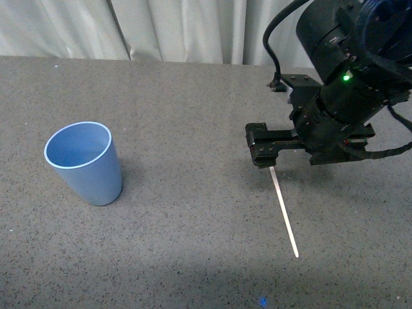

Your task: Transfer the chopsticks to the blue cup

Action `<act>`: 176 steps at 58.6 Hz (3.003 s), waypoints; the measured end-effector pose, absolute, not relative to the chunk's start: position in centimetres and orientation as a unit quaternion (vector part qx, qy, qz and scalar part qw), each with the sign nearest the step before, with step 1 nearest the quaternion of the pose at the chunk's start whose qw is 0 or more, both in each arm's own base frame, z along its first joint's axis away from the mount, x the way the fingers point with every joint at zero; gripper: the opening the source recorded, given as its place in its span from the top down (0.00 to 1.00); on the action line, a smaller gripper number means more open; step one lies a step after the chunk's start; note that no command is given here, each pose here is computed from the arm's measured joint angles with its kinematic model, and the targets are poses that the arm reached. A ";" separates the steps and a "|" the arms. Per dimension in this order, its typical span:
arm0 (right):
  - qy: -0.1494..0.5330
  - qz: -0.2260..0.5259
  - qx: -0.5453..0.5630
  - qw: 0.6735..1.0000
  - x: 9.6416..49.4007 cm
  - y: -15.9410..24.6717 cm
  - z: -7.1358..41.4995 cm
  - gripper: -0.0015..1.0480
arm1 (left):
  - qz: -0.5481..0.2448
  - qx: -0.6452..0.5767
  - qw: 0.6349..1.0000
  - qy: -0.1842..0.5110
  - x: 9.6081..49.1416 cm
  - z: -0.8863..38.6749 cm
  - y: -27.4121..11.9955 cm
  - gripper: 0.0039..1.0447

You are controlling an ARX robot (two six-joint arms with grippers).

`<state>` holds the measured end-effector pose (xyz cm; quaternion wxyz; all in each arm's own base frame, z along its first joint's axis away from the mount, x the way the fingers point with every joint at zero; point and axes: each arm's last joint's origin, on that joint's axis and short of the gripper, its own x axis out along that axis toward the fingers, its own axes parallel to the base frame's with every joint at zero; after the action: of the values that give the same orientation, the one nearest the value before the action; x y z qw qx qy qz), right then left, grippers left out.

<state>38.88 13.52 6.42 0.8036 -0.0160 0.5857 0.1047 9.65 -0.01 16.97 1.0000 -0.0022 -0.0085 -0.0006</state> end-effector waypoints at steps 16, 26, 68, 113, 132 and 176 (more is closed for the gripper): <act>0.600 0.093 -0.018 0.794 40.0 14.5 5.2 0.13 | -0.001 -0.002 1.000 -0.008 9.7 17.0 0.0 0.06; 0.604 0.086 -0.024 0.792 40.6 14.7 5.0 0.41 | -0.001 -0.002 1.000 -0.008 9.7 17.0 0.0 0.06; 0.574 0.080 0.011 0.815 40.4 13.7 5.2 0.99 | -0.001 -0.002 1.000 -0.008 9.7 17.0 0.0 0.06; 0.089 0.412 0.126 0.898 38.8 22.1 18.9 0.99 | -0.001 -0.002 1.000 -0.008 9.7 17.0 0.0 0.06; 0.081 0.515 0.113 0.846 37.4 27.7 18.6 0.99 | -0.001 -0.002 1.000 -0.008 9.7 17.0 0.0 0.06; 0.144 0.544 0.098 0.821 35.5 30.8 12.4 0.99 | -0.001 -0.002 1.000 -0.008 9.7 17.0 0.0 0.06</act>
<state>35.52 30.77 12.43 0.8208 0.0980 0.1440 0.5441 9.65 -0.01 16.97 1.0000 -0.0022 -0.0085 -0.0006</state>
